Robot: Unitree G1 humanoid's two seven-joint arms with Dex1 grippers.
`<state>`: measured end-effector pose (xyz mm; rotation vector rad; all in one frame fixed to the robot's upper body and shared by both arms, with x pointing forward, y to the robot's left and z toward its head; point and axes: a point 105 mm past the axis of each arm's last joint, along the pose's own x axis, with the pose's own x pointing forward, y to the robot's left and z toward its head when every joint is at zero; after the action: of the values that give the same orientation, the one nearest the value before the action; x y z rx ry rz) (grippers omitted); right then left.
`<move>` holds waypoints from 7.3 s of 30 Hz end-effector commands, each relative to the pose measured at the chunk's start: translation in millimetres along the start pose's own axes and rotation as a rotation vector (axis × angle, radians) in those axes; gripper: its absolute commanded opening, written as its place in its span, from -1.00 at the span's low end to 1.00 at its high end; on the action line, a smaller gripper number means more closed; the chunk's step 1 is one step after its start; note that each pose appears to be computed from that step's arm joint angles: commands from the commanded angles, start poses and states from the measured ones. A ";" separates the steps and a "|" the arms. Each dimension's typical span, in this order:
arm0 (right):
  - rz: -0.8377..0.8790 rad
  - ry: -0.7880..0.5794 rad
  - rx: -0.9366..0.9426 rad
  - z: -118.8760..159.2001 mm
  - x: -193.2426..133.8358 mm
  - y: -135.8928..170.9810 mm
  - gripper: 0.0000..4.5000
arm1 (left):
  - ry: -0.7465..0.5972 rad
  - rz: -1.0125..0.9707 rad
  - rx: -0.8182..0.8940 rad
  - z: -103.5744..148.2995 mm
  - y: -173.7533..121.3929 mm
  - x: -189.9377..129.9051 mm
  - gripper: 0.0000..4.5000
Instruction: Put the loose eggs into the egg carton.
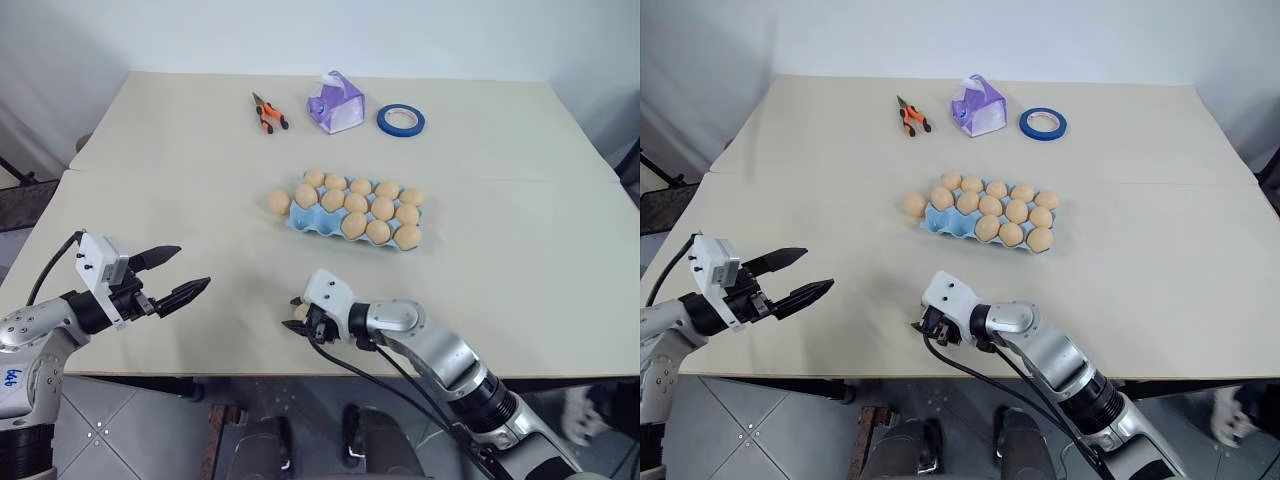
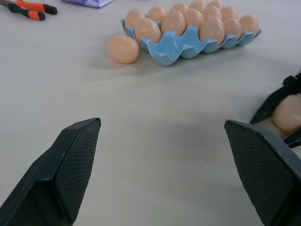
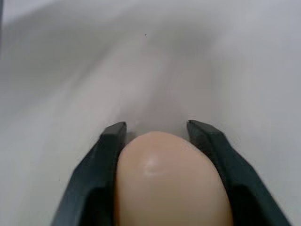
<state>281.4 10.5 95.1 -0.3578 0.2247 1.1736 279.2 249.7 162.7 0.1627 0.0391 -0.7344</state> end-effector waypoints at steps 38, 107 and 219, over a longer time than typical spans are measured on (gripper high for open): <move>-0.396 -0.228 -0.035 92.8 7.6 -139.7 -0.30 | -0.100 -0.235 0.112 9.2 0.0 38.6 1.00; -0.630 -0.133 -0.040 15.4 -206.9 -93.0 0.99 | -0.018 0.032 0.063 38.6 33.8 212.7 1.00; -0.226 -0.097 -0.103 0.8 -172.6 -109.0 1.00 | 0.013 -0.449 0.018 9.4 -3.6 63.2 0.99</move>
<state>317.0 -174.8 163.2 -0.3792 0.0844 0.9762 326.0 204.1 154.8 0.1640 0.1311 -1.1802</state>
